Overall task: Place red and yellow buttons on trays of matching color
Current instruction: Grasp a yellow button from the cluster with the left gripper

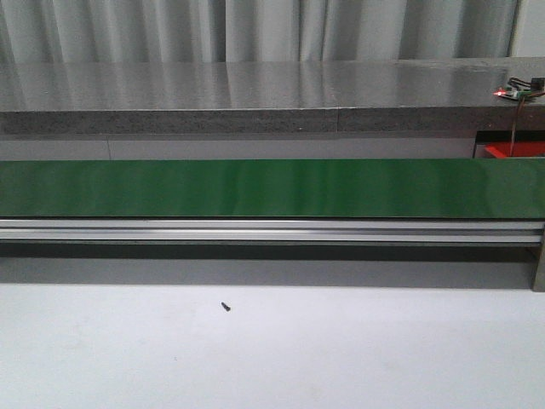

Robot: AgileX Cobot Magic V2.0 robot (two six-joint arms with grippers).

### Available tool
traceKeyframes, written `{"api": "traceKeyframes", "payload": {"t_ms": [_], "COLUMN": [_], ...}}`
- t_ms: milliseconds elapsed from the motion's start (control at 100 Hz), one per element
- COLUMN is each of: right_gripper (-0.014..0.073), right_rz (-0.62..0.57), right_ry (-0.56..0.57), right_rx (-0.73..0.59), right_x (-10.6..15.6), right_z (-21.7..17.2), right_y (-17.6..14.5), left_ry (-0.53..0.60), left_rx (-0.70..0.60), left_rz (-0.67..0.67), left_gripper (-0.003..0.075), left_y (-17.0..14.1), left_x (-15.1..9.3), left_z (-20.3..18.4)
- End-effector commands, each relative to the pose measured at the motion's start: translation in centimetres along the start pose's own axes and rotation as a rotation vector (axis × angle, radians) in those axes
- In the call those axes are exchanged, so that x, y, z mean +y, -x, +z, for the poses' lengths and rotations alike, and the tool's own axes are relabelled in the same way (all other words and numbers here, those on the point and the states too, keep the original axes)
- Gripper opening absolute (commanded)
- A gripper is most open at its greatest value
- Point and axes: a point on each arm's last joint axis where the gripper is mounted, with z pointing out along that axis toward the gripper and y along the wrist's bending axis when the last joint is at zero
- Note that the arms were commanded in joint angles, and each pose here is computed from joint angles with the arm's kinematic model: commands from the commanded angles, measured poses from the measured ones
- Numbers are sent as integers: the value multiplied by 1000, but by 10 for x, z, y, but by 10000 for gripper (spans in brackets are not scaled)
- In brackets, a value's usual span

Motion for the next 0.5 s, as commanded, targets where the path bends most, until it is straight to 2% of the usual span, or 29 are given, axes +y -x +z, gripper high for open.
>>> {"api": "traceKeyframes", "payload": {"t_ms": [0,120,360,490], "right_gripper": [-67,-67,-67,-67], "right_rz": [-15,-14,-14,-14], "right_ry": [-1,-1,-1,-1], "right_rx": [-94,-94,-94,-94], "right_x": [0,0,0,0], "right_z": [-5,-5,-5,-5], "right_y": [13,13,13,13], "left_ry": [-24,-24,-24,-16], "left_rx": [-104,-104,-104,-104], "left_rz": [-9,-9,-9,10], "left_gripper": [417,401,248,225], "left_y": [13,13,13,13], "left_x": [-5,-5,-5,-5], "left_z": [-26,-26,-26,-29]}}
